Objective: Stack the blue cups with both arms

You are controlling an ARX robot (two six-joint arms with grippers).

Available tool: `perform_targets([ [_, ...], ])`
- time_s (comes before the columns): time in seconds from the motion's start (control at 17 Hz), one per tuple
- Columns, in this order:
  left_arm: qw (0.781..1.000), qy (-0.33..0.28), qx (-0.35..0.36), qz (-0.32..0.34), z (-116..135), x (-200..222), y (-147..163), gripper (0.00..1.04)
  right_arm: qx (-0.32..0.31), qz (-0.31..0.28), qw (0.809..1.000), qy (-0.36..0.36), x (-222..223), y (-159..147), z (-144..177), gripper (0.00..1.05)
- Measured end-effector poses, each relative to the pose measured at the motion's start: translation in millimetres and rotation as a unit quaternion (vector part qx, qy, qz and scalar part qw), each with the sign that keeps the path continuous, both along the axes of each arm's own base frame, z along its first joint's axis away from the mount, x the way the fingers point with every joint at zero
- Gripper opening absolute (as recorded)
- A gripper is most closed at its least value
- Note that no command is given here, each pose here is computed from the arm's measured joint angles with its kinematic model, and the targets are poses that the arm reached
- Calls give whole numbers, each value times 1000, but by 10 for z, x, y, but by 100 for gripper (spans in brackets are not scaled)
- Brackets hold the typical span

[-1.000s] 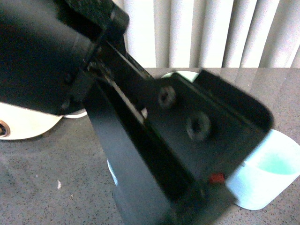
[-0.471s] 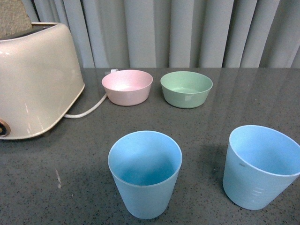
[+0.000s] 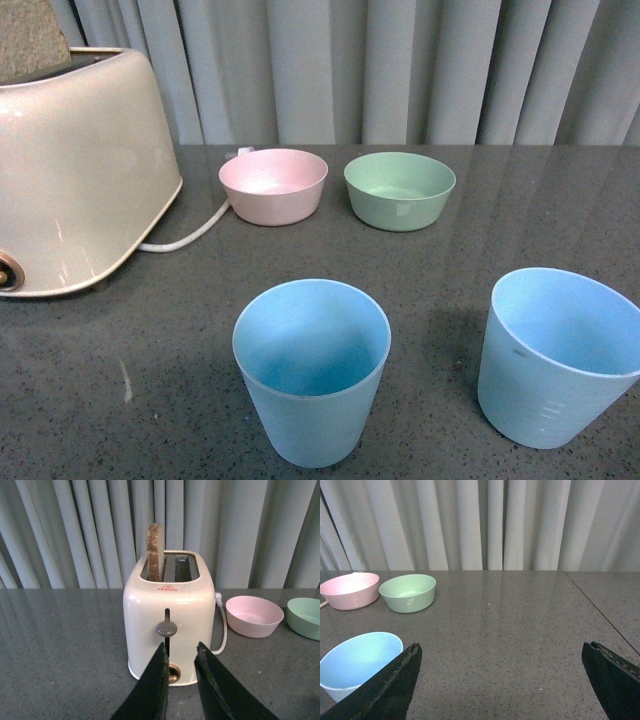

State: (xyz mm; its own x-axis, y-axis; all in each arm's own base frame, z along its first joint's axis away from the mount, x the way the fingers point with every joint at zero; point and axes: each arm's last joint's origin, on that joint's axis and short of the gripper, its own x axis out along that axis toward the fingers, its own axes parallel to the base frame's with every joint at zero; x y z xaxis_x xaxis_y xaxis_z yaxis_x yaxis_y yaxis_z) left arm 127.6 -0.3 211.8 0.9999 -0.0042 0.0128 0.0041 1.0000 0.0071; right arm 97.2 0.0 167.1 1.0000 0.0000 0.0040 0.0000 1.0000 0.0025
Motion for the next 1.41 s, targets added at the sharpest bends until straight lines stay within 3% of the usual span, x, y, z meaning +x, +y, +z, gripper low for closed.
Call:
perform_targets([
  [0.12,1000,10,-1,0,-107,-27,0,0,0,0,1000,0,0,0,0,98],
  [0.94,1000,1,-2,1,-414,-196,1,1,0,0,1000,0,0,0,0,98],
  [1.06,1000,26,-2,0,-478,-278,0,1,0,0,1000,0,0,0,0,98],
  [1.12,1000,0,-2,1,-435,-302,1,1,0,0,1000,0,0,0,0,98],
  [1.41,1000,7,-2,2,-447,-301,2,1,0,0,1000,0,0,0,1,98],
])
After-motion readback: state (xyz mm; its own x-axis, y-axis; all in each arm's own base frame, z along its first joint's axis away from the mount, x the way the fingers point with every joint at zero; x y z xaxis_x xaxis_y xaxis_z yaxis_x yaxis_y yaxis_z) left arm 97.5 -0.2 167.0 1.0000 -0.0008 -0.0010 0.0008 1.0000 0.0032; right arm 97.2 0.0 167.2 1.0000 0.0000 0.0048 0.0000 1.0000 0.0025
